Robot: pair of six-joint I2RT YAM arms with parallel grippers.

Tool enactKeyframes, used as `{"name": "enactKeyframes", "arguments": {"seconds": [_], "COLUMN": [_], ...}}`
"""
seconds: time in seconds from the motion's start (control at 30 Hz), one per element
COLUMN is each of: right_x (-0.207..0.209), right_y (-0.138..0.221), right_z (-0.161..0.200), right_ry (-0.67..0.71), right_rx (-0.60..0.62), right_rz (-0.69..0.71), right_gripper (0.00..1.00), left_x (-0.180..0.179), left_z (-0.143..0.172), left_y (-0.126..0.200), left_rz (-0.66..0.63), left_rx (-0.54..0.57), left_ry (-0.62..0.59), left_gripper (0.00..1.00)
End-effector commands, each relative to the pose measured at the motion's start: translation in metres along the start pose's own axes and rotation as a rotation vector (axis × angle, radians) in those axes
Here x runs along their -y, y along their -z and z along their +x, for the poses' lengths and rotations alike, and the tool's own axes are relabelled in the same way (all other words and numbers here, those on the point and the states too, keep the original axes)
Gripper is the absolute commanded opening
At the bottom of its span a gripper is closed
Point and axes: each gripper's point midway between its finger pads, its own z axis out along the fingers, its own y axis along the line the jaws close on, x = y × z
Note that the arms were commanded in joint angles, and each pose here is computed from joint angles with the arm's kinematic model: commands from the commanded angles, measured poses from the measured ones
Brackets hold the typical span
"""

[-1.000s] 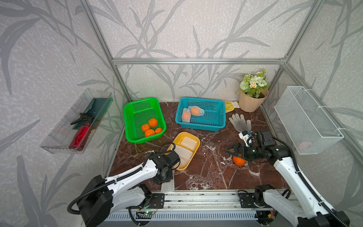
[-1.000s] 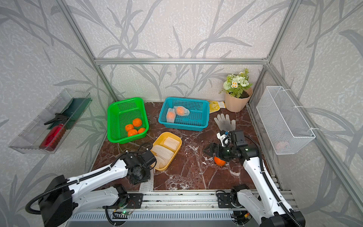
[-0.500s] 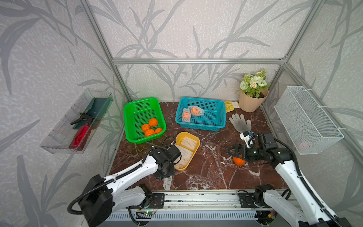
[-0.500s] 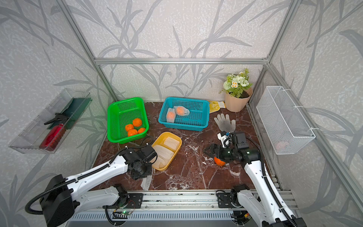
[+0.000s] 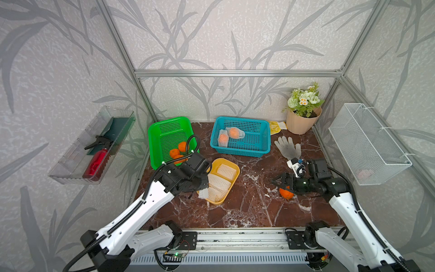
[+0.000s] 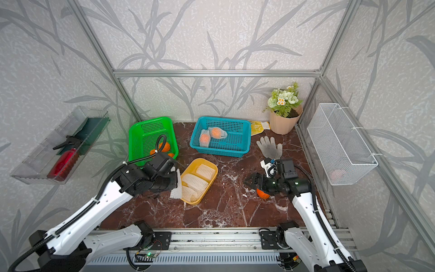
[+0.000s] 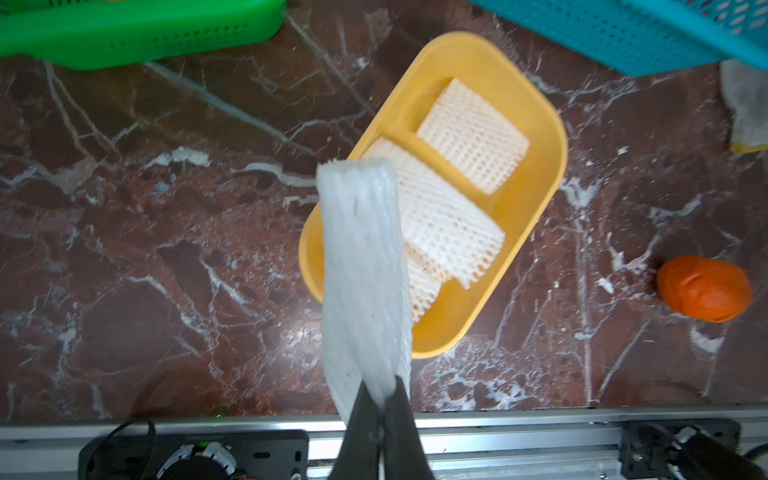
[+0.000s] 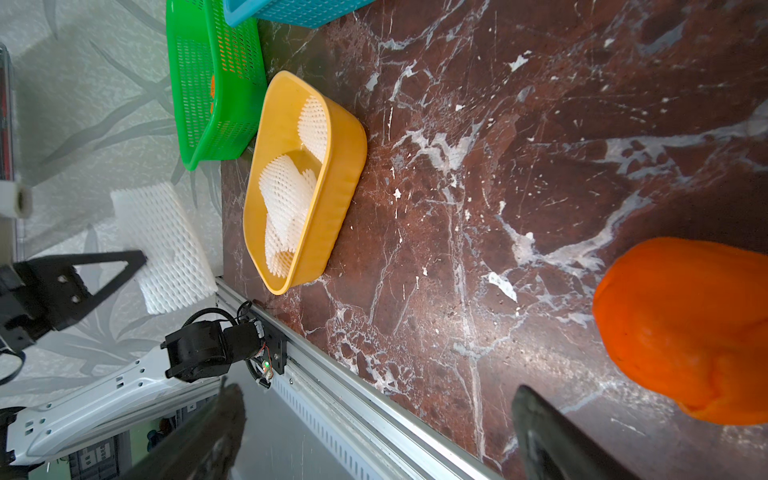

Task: Remove foam nets from oranges
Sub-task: Place the foam net into the storage box.

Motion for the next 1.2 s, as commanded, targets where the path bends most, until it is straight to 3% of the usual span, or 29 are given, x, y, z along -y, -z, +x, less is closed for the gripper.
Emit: {"name": "enactKeyframes", "arguments": {"seconds": [0.0, 0.07, 0.23, 0.47, 0.67, 0.97, 1.17], "right_x": [-0.006, -0.006, -0.004, 0.001, 0.009, 0.031, 0.075], "right_y": [0.003, 0.005, 0.01, 0.01, 0.006, -0.002, -0.003], "right_z": [0.002, 0.005, 0.011, 0.017, 0.018, 0.004, -0.001], "right_ry": [0.01, 0.013, 0.018, 0.016, 0.003, -0.039, -0.113], "right_rx": [-0.004, -0.003, 0.001, -0.004, -0.004, 0.011, 0.015], "right_rz": [-0.02, -0.014, 0.005, 0.024, 0.047, 0.153, 0.378], "right_gripper": [0.99, 0.99, 0.99, 0.99, 0.99, 0.99, 1.0], "left_x": [0.052, 0.084, 0.113, 0.089, 0.058, 0.039, 0.047], "left_z": [-0.039, -0.058, -0.081, -0.077, -0.05, -0.021, -0.035], "left_y": [-0.016, -0.033, -0.088, -0.141, -0.154, -0.163, -0.137], "left_rz": [0.176, 0.279, 0.348, 0.281, 0.205, 0.156, 0.177], "left_rx": [0.023, 0.013, -0.03, -0.027, -0.023, -0.064, -0.021], "left_ry": [0.025, 0.081, 0.227, 0.412, 0.479, 0.503, 0.435], "left_gripper": [0.0, 0.0, 0.0, 0.0, 0.0, 0.0, 0.32]}}
